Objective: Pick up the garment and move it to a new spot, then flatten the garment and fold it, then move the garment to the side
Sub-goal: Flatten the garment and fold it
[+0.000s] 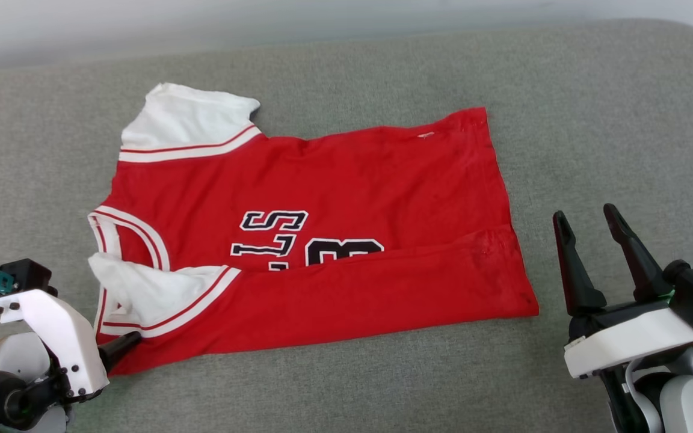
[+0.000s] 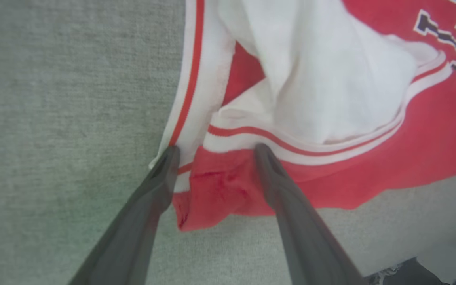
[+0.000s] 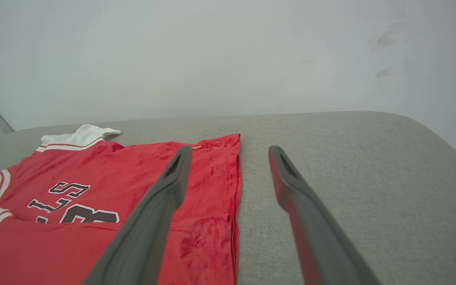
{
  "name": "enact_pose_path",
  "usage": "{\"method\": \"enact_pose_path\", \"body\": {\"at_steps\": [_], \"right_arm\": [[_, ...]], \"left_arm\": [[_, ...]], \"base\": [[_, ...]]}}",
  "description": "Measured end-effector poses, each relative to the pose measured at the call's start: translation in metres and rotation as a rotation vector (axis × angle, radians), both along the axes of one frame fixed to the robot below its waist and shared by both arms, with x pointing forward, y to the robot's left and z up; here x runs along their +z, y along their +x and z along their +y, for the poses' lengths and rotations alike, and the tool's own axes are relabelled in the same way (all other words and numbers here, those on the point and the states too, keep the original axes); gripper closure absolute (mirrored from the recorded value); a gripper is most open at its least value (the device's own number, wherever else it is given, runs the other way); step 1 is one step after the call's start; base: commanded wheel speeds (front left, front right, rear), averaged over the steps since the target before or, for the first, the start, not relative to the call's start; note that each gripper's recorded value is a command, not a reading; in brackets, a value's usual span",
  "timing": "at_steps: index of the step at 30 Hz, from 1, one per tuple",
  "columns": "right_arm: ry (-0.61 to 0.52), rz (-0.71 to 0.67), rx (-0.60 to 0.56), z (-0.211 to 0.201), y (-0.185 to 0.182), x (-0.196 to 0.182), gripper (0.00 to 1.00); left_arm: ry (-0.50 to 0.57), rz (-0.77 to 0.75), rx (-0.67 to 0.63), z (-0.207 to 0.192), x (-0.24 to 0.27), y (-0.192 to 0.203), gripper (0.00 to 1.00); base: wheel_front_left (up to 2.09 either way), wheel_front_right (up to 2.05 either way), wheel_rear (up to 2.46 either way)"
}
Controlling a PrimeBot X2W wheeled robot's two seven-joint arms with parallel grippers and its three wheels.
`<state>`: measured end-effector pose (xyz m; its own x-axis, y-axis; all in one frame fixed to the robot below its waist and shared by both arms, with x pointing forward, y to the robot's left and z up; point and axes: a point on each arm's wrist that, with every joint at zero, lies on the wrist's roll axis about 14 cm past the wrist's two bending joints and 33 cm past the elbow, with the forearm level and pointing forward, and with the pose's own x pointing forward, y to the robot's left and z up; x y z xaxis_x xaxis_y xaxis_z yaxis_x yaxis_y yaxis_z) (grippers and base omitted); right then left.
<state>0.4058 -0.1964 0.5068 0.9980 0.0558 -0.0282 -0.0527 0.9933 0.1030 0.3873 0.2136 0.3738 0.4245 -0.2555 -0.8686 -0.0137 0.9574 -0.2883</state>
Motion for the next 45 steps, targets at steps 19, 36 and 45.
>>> {"method": "enact_pose_path", "body": {"at_steps": [19,36,45], "right_arm": [[0.068,0.582,0.026,-0.023,-0.021,-0.081,0.00],[0.074,0.962,0.222,0.032,-0.006,-0.146,1.00],[0.038,0.863,0.233,0.030,0.000,-0.119,1.00]], "left_arm": [[-0.028,-0.340,-0.019,-0.018,0.048,0.015,1.00],[-0.036,-0.415,0.000,-0.028,0.048,0.027,1.00],[-0.041,-0.498,0.079,-0.024,0.062,0.020,1.00]], "base": [[0.00,0.00,0.00],[0.00,0.00,0.00],[0.00,0.00,0.00]]}}
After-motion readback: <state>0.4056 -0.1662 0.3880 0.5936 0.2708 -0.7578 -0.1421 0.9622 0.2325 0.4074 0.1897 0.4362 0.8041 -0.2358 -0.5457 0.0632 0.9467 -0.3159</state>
